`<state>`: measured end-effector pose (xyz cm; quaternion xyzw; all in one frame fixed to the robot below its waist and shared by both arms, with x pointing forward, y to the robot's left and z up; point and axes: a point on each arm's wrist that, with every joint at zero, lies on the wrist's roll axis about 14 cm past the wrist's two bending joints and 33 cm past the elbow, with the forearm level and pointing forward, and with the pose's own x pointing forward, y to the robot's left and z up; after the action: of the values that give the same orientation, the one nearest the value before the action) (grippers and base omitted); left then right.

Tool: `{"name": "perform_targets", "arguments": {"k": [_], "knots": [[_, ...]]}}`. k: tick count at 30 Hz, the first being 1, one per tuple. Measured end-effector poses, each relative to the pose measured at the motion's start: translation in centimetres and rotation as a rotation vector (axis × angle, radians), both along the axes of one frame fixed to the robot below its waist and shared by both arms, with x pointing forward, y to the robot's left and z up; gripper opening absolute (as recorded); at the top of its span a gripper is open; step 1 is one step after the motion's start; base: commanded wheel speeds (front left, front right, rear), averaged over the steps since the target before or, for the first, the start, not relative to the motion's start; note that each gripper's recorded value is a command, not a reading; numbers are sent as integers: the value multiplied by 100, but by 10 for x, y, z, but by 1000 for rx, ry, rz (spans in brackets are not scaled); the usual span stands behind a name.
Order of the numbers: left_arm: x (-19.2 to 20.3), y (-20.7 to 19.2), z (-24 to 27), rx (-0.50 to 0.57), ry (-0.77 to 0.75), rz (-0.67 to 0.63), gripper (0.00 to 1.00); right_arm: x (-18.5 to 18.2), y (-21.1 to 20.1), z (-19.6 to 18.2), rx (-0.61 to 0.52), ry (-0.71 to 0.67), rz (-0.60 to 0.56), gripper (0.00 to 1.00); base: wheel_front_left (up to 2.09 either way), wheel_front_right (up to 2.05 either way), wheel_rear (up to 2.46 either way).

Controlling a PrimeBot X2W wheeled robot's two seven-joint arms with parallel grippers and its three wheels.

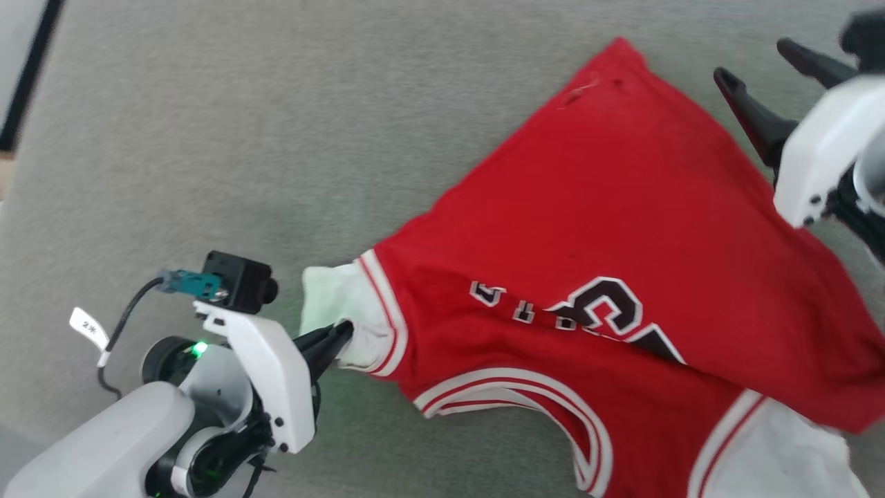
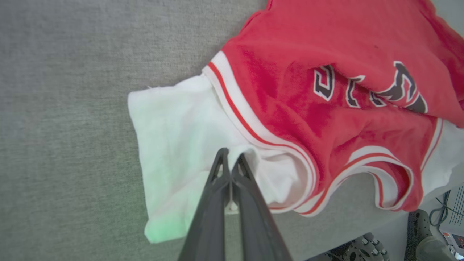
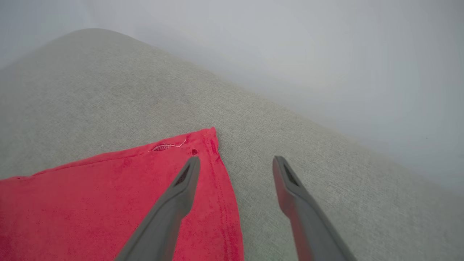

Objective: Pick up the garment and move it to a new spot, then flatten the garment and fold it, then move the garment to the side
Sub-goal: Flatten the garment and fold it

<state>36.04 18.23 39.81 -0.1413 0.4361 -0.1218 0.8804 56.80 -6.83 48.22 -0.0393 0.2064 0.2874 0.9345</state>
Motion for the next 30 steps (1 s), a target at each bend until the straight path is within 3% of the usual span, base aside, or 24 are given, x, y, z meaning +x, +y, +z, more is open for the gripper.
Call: {"name": "perform_targets", "arguments": {"k": [7,11,21,23,30], "knots": [[-9,10,-1,5,2,37,0,28,47,-38,-103,132,110,100,0,0,0],[-14,15,-4,7,10,62,0,26,64,-72,-194,283,167,100,0,0,0],[-15,21,-12,4,28,87,0,11,64,-115,-416,594,227,98,0,0,0],[-14,20,-13,2,29,88,0,7,62,-117,-437,625,231,0,0,0,0],[0,37,-7,41,11,88,0,15,48,-104,-386,572,190,0,0,0,0]]}}
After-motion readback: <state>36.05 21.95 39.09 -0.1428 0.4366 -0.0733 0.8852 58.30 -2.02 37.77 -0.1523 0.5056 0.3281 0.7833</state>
